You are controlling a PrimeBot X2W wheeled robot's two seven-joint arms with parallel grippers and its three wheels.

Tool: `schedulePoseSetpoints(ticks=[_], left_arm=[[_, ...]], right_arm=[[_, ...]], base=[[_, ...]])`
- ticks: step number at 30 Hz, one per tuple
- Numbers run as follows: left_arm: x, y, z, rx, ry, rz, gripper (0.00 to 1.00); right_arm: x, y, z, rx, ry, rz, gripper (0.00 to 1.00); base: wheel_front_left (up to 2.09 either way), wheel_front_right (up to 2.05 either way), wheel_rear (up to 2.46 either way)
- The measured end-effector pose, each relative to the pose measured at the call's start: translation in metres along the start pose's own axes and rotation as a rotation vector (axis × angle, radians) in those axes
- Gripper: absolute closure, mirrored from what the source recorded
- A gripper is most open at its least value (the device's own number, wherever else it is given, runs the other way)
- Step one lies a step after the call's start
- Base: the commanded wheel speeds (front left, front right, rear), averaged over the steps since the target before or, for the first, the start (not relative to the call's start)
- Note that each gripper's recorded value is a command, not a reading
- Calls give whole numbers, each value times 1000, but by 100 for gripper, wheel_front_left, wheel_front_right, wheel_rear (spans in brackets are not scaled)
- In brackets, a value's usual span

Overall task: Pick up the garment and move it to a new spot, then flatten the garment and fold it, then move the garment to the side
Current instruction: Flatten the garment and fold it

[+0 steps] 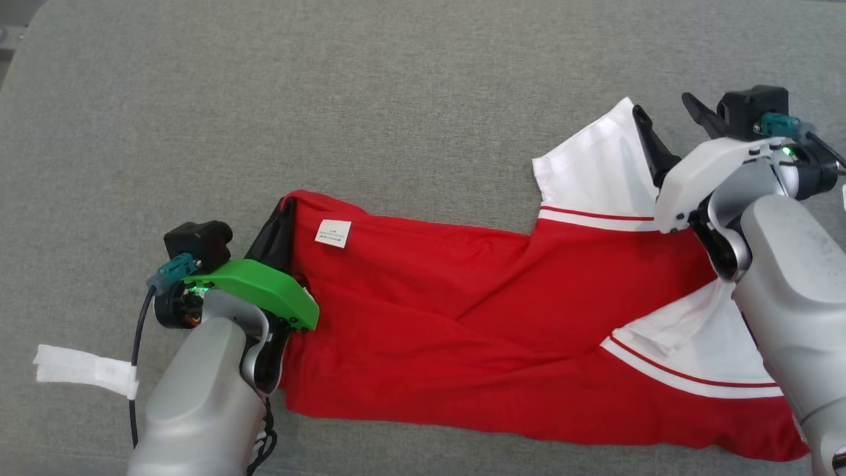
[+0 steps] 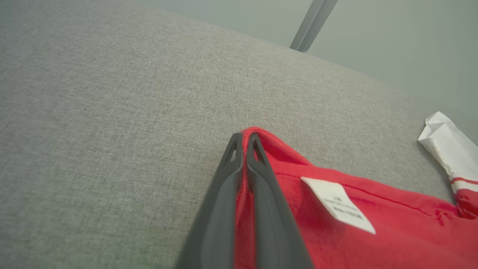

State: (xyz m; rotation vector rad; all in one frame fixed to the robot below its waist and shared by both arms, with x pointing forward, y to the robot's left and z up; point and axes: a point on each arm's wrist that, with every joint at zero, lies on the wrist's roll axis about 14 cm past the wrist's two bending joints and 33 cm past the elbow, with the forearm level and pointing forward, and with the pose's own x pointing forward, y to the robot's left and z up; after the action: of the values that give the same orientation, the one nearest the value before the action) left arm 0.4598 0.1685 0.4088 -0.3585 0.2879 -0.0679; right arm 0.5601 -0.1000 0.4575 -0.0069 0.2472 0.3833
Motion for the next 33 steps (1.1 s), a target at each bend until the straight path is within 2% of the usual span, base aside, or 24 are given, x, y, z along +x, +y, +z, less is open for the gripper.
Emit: schedulePoseSetpoints(ticks=[6,7,9,10,14,19,27,33], left_arm=[[2,6,-2,-6,-1,26,100],[2,10,-3,-9,0,38,100],[1,13,-6,-15,6,48,100],[1,14,-7,-17,8,52,100],[2,18,-11,-27,13,64,100],[7,15,-8,-44,4,62,100],[6,10,4,-53,-26,55,100],[-6,5,9,-57,-45,48,100]], right_arm=[[30,5,-29,-35,164,17,0],[35,6,-44,-45,226,21,30],[41,11,-51,-46,249,33,86],[44,13,-52,-47,255,38,100],[50,9,-49,-48,224,33,100],[45,-31,-24,-75,99,-57,100],[32,-37,5,-64,-34,-92,100],[7,-27,17,-35,-94,-89,100]], base=[[0,0,0],[0,0,0],[0,0,0],[0,0,0],[0,0,0],[0,0,0],[0,0,0],[0,0,0]])
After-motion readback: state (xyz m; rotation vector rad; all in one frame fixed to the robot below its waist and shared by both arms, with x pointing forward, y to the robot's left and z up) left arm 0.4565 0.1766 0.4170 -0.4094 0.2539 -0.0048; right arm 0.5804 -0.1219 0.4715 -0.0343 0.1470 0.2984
